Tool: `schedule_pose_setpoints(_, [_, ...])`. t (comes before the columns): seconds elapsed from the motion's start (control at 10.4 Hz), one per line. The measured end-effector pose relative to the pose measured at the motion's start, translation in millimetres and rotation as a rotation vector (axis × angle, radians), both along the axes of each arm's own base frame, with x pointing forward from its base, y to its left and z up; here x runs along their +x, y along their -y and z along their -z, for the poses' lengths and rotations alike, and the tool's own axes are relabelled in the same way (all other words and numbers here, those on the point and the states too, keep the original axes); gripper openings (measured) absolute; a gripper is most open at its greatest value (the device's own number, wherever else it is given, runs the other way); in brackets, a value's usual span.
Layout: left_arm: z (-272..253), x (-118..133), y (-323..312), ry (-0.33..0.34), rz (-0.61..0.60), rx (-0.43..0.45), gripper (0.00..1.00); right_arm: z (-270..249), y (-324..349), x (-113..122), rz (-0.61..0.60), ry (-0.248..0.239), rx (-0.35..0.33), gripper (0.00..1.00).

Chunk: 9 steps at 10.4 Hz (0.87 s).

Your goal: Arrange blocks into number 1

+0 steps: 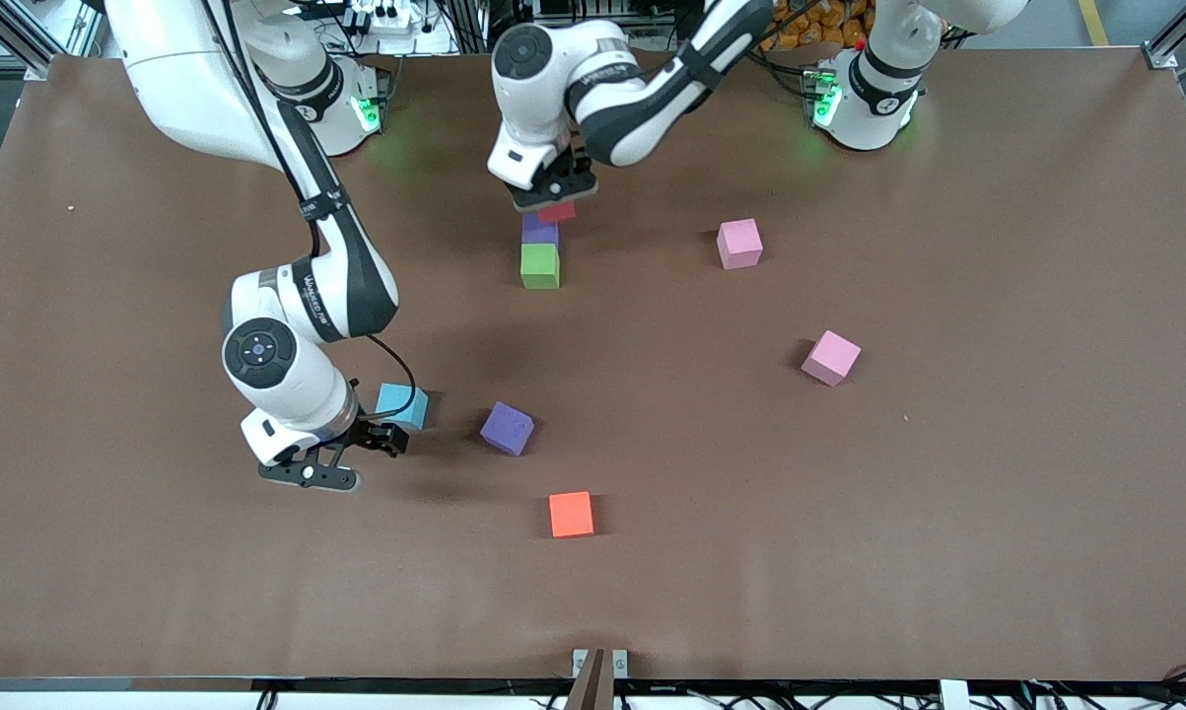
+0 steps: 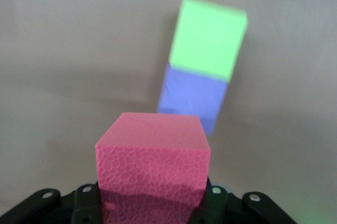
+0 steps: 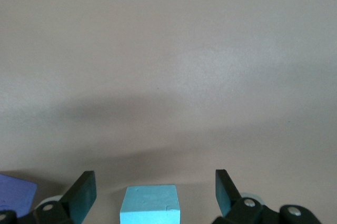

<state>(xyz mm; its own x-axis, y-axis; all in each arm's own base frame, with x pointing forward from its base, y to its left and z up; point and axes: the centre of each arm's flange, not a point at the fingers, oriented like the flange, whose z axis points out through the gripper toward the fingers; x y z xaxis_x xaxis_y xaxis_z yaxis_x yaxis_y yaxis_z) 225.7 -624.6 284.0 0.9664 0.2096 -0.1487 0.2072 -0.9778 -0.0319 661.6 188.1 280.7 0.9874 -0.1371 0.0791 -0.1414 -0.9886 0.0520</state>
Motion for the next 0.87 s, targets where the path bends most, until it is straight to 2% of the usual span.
schedule_pose_setpoints(0.19, [32, -50, 20, -0.037, 0.067, 0.031, 0.59, 6, 1, -3, 0.001, -0.012, -0.003, 1.00])
schedule_pose_setpoints(0.39, [55, -86, 26, -0.059, 0.112, 0.060, 0.59, 6, 1, -3, 0.000, -0.012, -0.003, 1.00])
schedule_pose_setpoints(0.58, [68, -87, 25, -0.064, 0.115, 0.078, 0.59, 6, 1, -3, 0.001, -0.012, -0.003, 1.00])
schedule_pose_setpoints(0.87, [75, -58, 20, -0.053, 0.148, 0.067, 0.59, 6, 2, -3, 0.001, -0.009, -0.003, 1.00])
